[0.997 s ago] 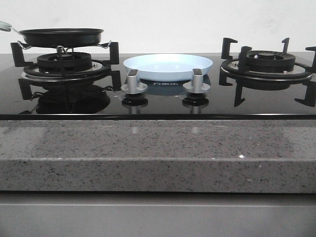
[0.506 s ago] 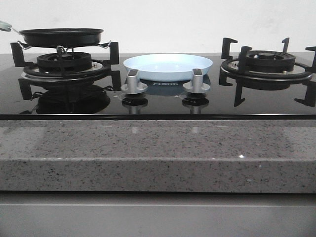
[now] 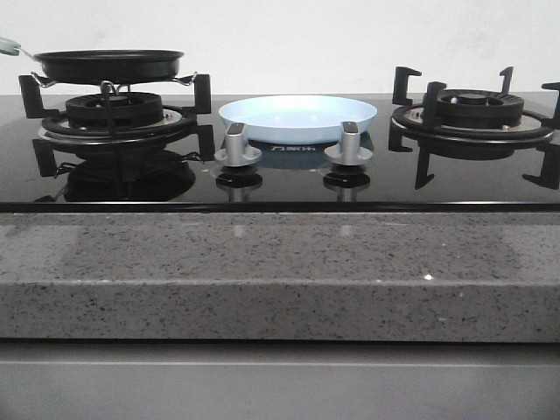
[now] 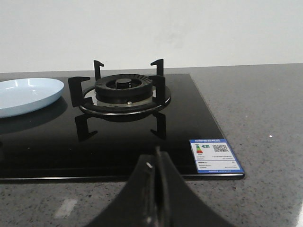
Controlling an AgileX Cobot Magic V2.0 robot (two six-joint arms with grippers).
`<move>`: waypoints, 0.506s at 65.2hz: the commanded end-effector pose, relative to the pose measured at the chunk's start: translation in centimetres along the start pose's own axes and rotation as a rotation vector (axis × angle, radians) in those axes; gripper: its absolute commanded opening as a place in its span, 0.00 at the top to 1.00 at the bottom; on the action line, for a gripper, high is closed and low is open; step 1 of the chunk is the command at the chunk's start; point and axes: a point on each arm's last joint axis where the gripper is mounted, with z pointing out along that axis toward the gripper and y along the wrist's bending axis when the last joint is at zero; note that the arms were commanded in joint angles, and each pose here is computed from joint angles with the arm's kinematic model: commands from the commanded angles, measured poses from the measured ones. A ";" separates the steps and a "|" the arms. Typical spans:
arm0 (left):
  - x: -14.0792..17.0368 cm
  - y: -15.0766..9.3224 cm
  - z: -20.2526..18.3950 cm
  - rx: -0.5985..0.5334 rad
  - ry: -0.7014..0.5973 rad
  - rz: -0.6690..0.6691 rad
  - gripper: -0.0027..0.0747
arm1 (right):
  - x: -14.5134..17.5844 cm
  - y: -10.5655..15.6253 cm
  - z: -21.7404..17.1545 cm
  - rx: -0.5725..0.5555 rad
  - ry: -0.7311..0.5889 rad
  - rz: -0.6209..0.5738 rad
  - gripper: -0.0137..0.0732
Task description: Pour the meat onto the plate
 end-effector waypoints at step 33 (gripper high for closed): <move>-13.6 -1.4 -0.8 0.021 -0.013 -0.011 0.99 | -10.9 1.0 -2.5 -0.003 -0.067 -0.063 0.92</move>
